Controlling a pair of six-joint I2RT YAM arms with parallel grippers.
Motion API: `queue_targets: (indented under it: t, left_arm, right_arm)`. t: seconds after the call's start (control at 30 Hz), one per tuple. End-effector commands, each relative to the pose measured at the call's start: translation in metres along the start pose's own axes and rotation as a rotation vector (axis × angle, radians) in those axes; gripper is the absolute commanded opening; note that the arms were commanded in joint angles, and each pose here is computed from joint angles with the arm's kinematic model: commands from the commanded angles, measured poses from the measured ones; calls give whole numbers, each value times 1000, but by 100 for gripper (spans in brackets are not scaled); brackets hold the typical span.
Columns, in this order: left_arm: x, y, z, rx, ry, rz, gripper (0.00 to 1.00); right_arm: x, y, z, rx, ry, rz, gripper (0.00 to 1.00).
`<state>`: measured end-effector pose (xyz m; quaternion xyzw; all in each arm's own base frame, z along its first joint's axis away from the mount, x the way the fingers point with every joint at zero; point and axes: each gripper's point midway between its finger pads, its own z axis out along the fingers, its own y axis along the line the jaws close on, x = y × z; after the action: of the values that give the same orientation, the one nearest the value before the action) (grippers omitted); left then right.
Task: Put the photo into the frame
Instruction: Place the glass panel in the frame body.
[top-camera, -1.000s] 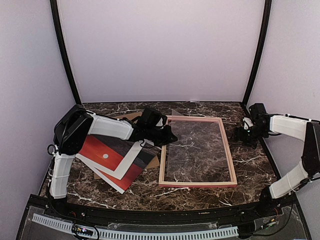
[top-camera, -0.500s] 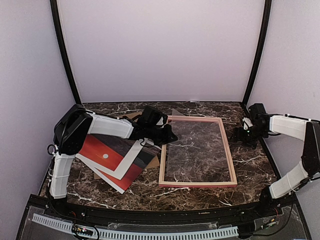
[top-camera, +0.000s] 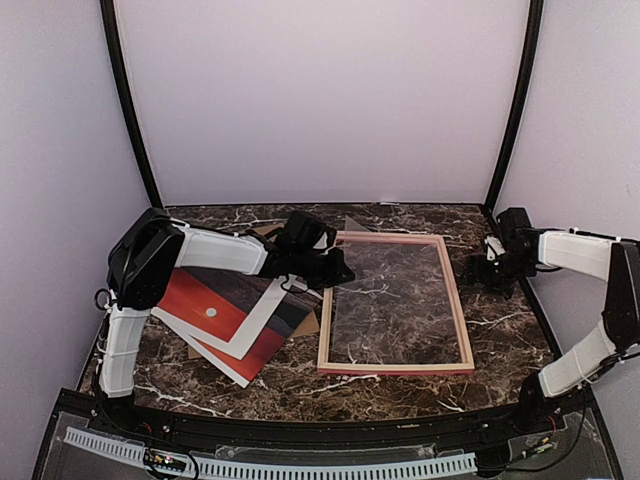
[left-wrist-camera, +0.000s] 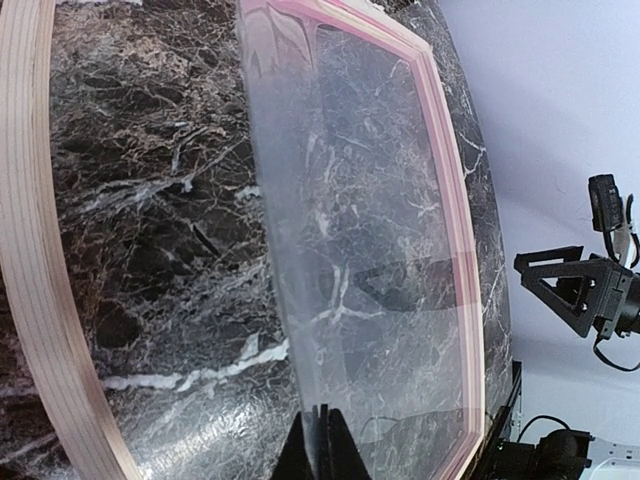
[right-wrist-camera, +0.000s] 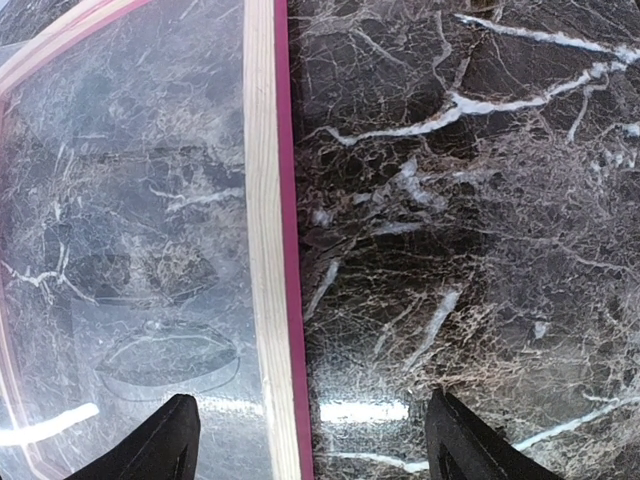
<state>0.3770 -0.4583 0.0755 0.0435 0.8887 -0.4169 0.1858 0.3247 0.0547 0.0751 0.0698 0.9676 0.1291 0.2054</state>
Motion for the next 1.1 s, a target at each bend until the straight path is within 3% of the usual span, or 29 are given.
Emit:
queue_targets:
  t: [0.0,1.07]
  left_arm:
    - [-10,-15,-7,20,-12,39,0]
    - [-18,-31,-22,41,-28,79,3]
  right_arm:
    - [3,0,6,5,3,-19,79]
    - [6,3,12,-3,24,-25,80]
